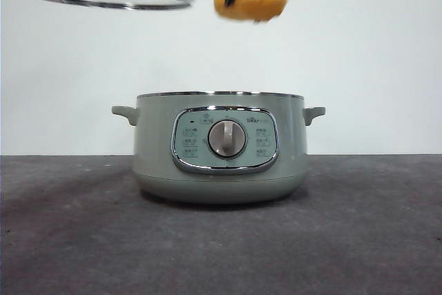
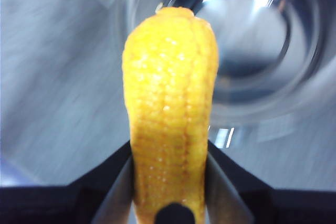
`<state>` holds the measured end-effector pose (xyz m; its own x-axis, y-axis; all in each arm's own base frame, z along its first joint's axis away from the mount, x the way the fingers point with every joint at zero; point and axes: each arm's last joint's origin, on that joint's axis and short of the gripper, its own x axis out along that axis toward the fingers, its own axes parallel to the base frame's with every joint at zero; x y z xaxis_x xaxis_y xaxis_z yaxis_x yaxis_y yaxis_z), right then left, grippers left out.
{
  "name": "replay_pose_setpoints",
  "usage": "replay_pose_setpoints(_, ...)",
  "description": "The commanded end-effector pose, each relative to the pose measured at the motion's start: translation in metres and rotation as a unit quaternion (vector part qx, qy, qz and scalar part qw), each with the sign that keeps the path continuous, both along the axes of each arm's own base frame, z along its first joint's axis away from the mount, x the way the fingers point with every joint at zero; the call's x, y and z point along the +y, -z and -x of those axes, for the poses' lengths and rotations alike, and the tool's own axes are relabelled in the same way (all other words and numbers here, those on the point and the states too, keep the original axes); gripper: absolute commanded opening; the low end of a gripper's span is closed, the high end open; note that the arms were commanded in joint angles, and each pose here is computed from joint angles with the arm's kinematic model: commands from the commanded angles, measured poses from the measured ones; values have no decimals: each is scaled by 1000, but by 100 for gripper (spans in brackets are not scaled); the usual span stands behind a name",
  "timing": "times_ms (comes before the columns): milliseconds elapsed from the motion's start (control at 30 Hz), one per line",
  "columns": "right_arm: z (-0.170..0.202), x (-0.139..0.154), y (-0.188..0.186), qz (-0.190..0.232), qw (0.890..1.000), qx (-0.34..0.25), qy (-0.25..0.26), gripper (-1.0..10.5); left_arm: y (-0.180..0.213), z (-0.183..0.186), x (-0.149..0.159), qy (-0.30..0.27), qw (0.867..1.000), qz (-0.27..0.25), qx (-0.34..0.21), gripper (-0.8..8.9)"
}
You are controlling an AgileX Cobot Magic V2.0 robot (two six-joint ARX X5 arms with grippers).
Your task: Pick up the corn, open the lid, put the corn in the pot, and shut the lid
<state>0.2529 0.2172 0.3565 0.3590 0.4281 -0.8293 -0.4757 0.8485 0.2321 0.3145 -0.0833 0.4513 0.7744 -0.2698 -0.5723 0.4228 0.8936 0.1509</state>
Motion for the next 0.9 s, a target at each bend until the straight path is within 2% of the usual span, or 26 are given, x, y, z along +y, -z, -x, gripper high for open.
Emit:
replay_pose_setpoints(33,-33,19,8,18,1000,-6,-21,-8,-12,5,16,-12,999,14,-27,-12)
replay_pose_setpoints(167,-71,41,25,30,999,2,-24,-8,-10,5,32,-15,999,33,-8,-12)
replay_pose_setpoints(367,-110,60,67,58,998,22,-31,-8,-8,4,46,-29,999,40,2,-12)
replay_pose_setpoints(600,-132,59,110,81,995,55,-21,-8,-9,3,50,-37,998,43,0,-12)
replay_pose_setpoints(900,-143,63,138,90,993,69,-19,-8,-10,2,50,-37,998,44,-5,-12)
